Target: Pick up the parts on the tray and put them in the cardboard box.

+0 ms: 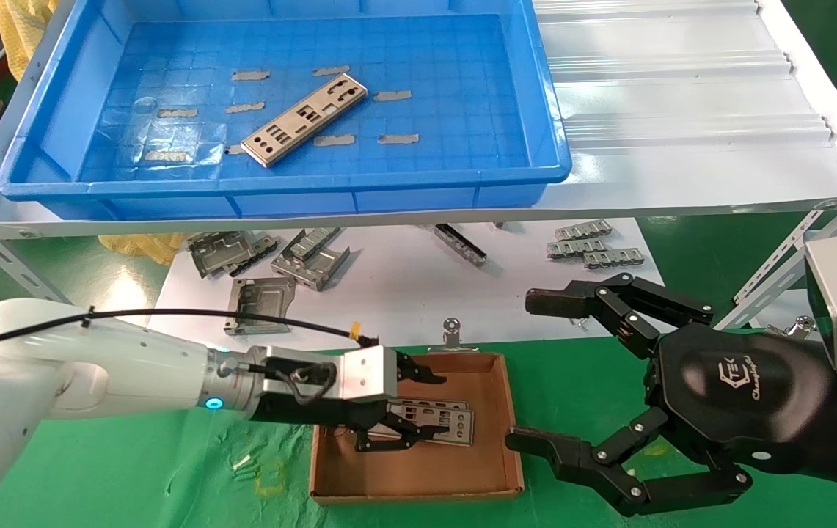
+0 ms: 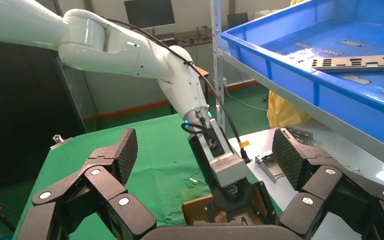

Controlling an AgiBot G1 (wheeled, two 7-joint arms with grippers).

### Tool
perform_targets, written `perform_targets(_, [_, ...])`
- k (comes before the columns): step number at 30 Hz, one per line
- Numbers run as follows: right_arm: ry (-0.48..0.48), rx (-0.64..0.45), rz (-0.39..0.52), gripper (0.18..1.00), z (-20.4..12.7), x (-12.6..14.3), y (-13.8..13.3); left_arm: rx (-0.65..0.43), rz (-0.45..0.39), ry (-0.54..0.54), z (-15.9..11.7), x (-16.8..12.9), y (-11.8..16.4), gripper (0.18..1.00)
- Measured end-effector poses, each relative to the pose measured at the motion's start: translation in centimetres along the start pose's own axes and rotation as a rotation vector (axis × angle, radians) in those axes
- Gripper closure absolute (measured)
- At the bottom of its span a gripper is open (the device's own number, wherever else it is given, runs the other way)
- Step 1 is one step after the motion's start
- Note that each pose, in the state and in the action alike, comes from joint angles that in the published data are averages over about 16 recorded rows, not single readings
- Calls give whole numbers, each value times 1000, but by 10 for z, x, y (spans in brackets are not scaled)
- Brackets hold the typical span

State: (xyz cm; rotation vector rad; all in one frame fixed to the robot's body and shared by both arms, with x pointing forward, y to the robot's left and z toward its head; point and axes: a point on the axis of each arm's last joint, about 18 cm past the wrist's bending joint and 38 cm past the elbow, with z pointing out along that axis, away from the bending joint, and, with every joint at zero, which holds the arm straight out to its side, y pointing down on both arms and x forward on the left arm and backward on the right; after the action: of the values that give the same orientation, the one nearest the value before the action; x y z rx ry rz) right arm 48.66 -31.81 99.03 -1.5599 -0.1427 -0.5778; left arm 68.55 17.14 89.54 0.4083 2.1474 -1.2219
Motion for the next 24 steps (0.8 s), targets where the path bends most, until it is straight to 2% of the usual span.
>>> perform_targets(13, [0, 0, 0, 179, 0, 0, 0, 141, -186, 46, -27, 14, -10, 431])
perform_targets(24, [0, 0, 0, 179, 0, 0, 0, 170, -225, 44, -34, 17, -10, 261])
